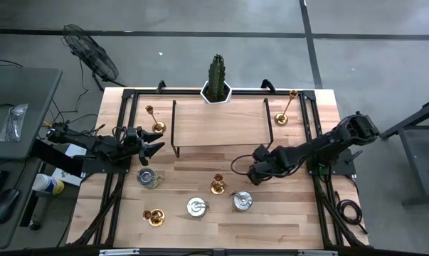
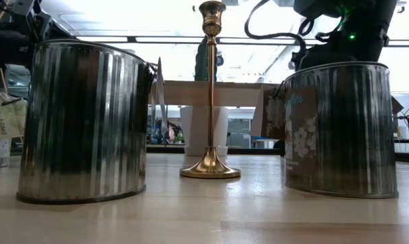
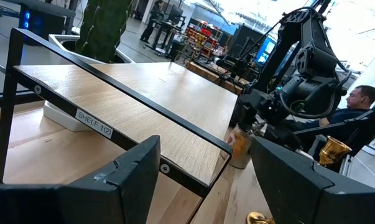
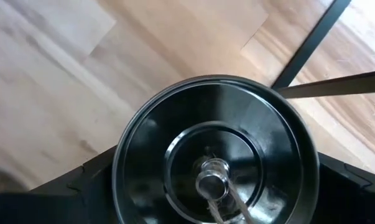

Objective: Pick & Place candle stick holders
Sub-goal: Put the silver scented candle can on the shelf

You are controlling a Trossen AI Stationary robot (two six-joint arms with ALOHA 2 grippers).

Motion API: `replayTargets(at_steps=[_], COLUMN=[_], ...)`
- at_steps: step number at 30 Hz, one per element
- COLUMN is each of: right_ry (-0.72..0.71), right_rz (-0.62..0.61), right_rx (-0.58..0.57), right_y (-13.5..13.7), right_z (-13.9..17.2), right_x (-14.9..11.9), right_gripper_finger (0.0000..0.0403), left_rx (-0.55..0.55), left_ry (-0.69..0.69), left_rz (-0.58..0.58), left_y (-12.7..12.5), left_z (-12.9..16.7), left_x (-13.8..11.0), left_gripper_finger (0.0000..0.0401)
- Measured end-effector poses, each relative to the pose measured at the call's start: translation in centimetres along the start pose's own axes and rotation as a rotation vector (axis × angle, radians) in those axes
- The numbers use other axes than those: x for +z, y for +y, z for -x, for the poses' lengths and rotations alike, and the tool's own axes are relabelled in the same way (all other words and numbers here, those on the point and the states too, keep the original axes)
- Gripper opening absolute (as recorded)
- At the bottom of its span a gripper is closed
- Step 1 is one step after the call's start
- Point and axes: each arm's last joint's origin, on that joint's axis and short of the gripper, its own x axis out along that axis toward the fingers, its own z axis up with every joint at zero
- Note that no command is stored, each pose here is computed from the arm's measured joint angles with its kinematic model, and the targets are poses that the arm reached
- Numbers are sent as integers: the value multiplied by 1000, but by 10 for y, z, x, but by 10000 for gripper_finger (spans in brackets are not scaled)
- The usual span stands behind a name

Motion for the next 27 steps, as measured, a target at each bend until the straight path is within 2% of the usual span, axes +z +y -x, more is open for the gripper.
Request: replayTargets(at_steps=[13, 27], right_ry=[155, 157], right_rz=[166, 213], right_rx=[115, 167], right_y=[0, 6], right_z=[20, 28], right_x=[-3, 1], right_gripper_finger=[348, 348], left_rx=[0, 0], left_ry=[0, 0], left_rz=[0, 0], left_y=[0, 0], left_z=[0, 0], left_x=[0, 0], left_gripper_finger=[245, 245])
